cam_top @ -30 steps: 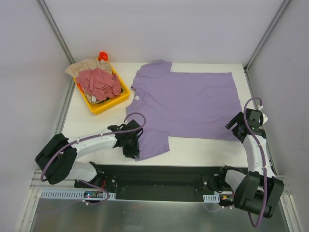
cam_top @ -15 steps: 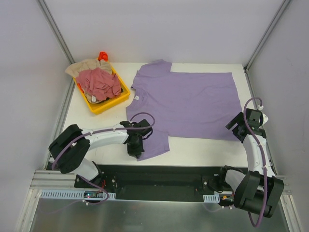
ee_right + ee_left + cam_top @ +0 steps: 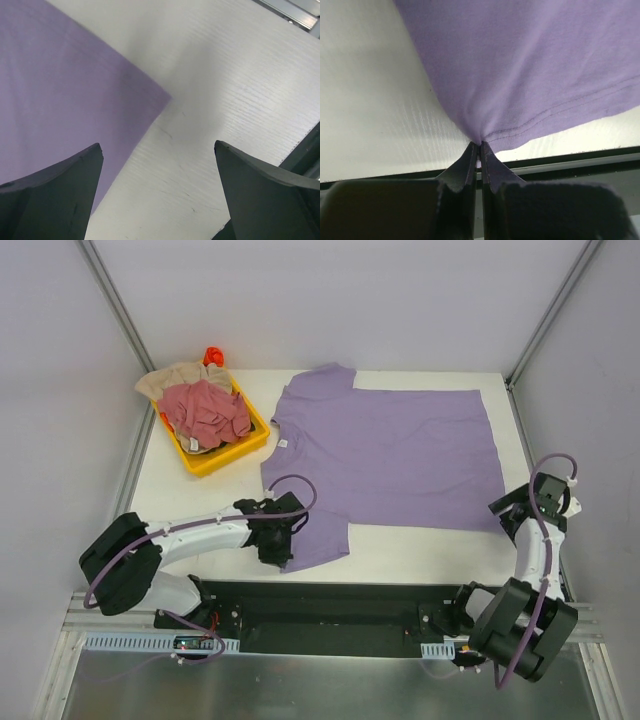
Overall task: Fold and stack the t-shirts
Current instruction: Grap the side of the flattened tshirt closest away from the robot with both arms
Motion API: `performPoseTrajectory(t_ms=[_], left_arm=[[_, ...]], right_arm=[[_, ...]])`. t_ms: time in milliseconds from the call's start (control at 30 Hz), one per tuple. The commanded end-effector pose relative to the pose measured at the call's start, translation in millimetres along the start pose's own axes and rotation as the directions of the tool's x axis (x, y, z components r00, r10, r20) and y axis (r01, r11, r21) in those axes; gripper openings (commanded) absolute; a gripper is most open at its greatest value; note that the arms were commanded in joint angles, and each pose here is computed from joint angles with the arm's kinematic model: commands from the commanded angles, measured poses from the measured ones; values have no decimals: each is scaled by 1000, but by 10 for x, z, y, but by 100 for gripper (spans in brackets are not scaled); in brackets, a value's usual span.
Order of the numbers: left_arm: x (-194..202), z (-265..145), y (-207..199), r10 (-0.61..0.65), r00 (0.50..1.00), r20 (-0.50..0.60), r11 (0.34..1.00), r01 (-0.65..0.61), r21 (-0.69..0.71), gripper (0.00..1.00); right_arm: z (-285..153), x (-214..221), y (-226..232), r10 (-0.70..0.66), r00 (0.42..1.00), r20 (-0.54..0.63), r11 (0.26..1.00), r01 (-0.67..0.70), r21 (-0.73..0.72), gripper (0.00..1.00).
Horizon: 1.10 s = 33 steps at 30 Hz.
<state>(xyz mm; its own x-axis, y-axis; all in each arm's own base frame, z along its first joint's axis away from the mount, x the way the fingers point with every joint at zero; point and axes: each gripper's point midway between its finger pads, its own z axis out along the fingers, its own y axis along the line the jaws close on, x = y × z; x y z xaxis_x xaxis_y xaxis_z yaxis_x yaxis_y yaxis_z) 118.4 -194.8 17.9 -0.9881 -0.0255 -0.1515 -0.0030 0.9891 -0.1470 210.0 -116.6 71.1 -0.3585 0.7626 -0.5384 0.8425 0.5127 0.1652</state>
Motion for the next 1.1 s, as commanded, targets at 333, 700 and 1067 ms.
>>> performPoseTrajectory(t_ms=[333, 700, 1067], left_arm=[[-150, -245, -228, 137, 986, 91, 980, -148, 132, 0], [-162, -243, -235, 142, 986, 91, 980, -153, 130, 0], [-104, -286, -252, 127, 989, 81, 977, -138, 163, 0]], right_arm=[[412, -62, -41, 55, 995, -84, 993, -46, 105, 87], [631, 26, 15, 35, 986, -161, 994, -18, 106, 60], [659, 84, -5, 24, 982, -185, 994, -4, 111, 28]])
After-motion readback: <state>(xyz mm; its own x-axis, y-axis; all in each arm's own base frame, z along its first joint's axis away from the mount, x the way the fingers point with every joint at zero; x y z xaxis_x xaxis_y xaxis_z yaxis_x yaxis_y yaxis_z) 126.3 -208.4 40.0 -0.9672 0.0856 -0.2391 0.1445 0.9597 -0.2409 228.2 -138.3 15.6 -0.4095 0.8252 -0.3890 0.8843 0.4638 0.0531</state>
